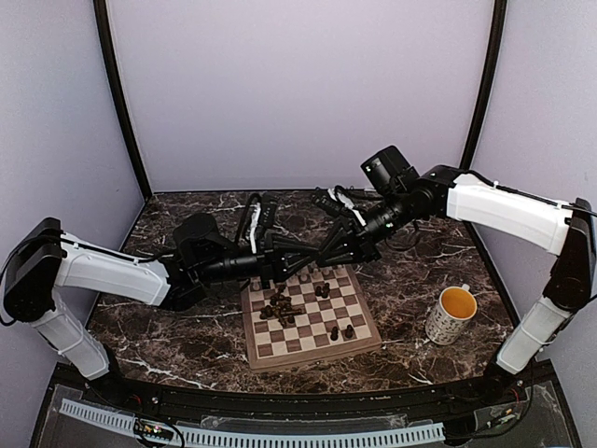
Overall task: Set up the chess pieces on the board
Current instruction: Pass from the right arm to the left, then place the pawn on d7.
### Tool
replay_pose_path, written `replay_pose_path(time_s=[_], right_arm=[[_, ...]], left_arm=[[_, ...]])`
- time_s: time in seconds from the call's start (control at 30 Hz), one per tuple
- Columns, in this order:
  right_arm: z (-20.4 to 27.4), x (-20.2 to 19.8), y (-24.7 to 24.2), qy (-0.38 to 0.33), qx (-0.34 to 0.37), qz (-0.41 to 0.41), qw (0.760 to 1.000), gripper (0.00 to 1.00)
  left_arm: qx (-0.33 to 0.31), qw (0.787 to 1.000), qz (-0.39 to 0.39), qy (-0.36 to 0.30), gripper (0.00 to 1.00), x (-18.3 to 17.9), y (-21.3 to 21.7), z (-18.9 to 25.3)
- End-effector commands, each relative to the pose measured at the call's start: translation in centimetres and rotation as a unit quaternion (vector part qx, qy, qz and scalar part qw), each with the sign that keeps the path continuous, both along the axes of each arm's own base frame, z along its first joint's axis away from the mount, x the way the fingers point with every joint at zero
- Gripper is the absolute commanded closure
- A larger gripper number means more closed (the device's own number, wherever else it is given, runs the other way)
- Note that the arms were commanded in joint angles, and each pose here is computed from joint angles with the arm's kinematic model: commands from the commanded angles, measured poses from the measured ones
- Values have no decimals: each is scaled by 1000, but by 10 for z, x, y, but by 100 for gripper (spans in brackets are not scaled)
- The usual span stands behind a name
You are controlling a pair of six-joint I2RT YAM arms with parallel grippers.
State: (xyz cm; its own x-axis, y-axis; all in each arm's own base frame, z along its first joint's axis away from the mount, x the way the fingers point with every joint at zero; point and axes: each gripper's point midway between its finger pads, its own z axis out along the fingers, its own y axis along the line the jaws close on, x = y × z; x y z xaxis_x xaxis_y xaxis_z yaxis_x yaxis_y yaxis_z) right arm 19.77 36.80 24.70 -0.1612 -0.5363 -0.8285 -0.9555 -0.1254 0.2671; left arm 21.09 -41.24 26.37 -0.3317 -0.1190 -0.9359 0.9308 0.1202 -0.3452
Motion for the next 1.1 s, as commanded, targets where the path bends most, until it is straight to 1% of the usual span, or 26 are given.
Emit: replay_pose_path(time_s=[0.0, 0.03, 0.13, 0.17, 0.2, 0.23, 0.33, 0.4, 0.43, 0.47, 0.5, 0.53, 0.57, 0.6, 0.63, 0.67, 0.7, 0.8, 0.9, 1.0, 1.07], right_arm=[[8, 7, 3, -9, 15, -1, 1000, 88], [8, 7, 3, -10, 15, -1, 1000, 88], [7, 7, 2, -13, 13, -2, 1000, 87], [5, 7, 2, -15, 10, -3, 1000, 84], [3, 9, 0, -22, 4, -5, 1000, 78], [0, 10, -3, -32, -7, -11, 999, 74], [-14, 20, -22, -83, -45, -48, 994, 63], [-22, 30, -44, -107, -65, -81, 989, 59], [-24, 35, -57, -111, -70, -97, 987, 57], [-27, 41, -71, -109, -76, -113, 985, 56], [-30, 44, -84, -109, -80, -127, 983, 56], [-34, 50, -97, -112, -86, -145, 979, 55], [-38, 53, -108, -118, -93, -161, 975, 55], [-45, 57, -118, -125, -99, -179, 971, 55], [-50, 60, -126, -132, -101, -195, 967, 55], [-53, 62, -133, -138, -102, -210, 963, 55], [-56, 66, -140, -144, -103, -225, 958, 54], [-63, 79, -156, -152, -108, -261, 947, 53], [-75, 83, -162, -153, -119, -268, 944, 53], [-87, 87, -164, -157, -130, -270, 941, 53], [-95, 88, -165, -156, -137, -270, 940, 53]], left_arm=[[-19, 1000, -10, -15, 83, -4, -3, 15], [-19, 1000, -11, -15, 86, -4, -3, 15], [-17, 1000, -13, -14, 90, -4, -4, 14], [-17, 1000, -13, -14, 91, -4, -4, 14], [-17, 1000, -12, -14, 91, -4, -3, 14], [-17, 1000, -12, -16, 92, -4, -3, 15], [-2, 999, -3, -32, 92, -3, -2, 17], [25, 999, 7, -37, 93, 1, -2, 14], [52, 998, 13, -29, 93, 4, -2, 8], [68, 997, 15, -40, 93, 5, -2, 4], [95, 995, 21, -31, 93, 8, -2, -4], [112, 993, 23, -41, 93, 10, -2, -8], [143, 989, 30, -33, 93, 13, 0, -18], [162, 985, 31, -43, 94, 14, 0, -24], [189, 981, 34, -36, 94, 16, 2, -35], [210, 976, 31, -42, 94, 17, 2, -46], [235, 971, 33, -33, 94, 19, 4, -54], [292, 956, 20, -31, 95, 19, 4, -80], [351, 936, 1, -12, 95, 12, 8, -107], [391, 920, -1, -23, 96, 9, 4, -123], [403, 915, -10, -28, 96, 5, -2, -130]])
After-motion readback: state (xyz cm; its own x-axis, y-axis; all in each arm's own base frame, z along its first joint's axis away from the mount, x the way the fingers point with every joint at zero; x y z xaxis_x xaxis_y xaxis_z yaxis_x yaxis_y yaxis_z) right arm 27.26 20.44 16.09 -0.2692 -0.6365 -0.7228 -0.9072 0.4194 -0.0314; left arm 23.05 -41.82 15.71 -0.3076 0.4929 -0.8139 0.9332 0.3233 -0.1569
